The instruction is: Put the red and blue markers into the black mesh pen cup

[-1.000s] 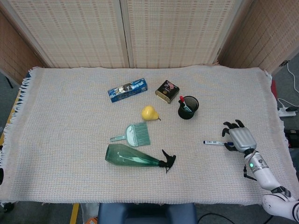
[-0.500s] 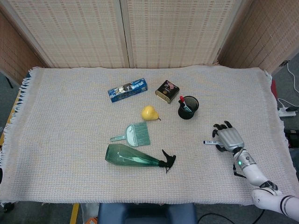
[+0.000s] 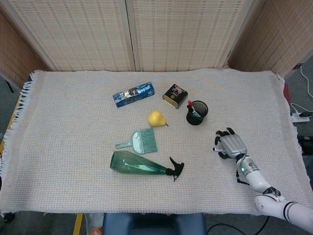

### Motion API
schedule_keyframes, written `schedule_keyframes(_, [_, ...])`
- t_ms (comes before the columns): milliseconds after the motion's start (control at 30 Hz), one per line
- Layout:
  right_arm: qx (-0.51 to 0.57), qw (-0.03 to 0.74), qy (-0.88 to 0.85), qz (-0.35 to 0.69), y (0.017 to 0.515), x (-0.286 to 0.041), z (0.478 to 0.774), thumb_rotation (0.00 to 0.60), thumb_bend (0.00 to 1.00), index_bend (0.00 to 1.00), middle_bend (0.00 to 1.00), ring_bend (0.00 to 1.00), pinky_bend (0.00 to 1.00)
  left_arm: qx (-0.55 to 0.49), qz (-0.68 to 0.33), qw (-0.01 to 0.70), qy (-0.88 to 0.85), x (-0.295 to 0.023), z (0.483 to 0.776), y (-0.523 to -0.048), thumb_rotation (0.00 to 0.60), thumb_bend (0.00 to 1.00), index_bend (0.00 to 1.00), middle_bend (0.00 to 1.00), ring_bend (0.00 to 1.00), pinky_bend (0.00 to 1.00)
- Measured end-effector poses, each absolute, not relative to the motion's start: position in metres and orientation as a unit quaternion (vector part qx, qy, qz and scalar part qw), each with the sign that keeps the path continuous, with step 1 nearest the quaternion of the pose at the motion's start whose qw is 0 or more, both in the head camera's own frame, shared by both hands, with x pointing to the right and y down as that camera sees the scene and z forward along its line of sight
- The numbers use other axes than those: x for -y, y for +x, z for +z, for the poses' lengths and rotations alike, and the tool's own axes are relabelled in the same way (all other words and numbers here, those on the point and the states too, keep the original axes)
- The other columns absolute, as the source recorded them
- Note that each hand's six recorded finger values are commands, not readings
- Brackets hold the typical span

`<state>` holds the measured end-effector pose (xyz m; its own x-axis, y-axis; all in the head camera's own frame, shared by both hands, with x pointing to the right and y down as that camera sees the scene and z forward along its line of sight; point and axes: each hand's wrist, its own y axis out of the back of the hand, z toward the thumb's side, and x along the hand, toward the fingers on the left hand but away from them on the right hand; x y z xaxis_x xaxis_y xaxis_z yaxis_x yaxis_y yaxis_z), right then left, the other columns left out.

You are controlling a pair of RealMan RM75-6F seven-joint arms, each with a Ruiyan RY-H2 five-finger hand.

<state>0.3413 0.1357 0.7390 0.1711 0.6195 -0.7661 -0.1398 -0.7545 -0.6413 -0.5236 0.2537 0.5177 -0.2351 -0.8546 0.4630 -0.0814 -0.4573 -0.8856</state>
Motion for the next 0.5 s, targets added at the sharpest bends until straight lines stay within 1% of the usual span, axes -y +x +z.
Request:
schedule_keyframes(167, [0.171,0.305,-0.702,0.62,0.3374,-0.1332,0.7423,0.6,0.26,0.44,0.15,0.19,0.06,-0.433,-0.657,0.293,-0.544,-0.2534,0.517,-0.5249,0.6,0.51,0.14,0.01,0.0,0.28])
schedule_keyframes(300, [0.171,0.307,-0.701,0.62,0.3358,-0.1332,0.7439,0.6,0.26,0.47,0.15,0.2,0.06,-0.434,-0.657,0.292,-0.543,-0.2534,0.5168,-0.5262,0.6,0.51,0.14,0.01,0.0,0.28])
schedule_keyframes(500, [0.167,0.308,-0.701,0.621,0.3342,-0.1337,0.7468,0.6,0.26,0.49,0.15,0.2,0.06,-0.434,-0.657,0.291,-0.543,-0.2531,0.5172,-0.5266,0.6,0.51,0.14,0.01,0.0,0.28])
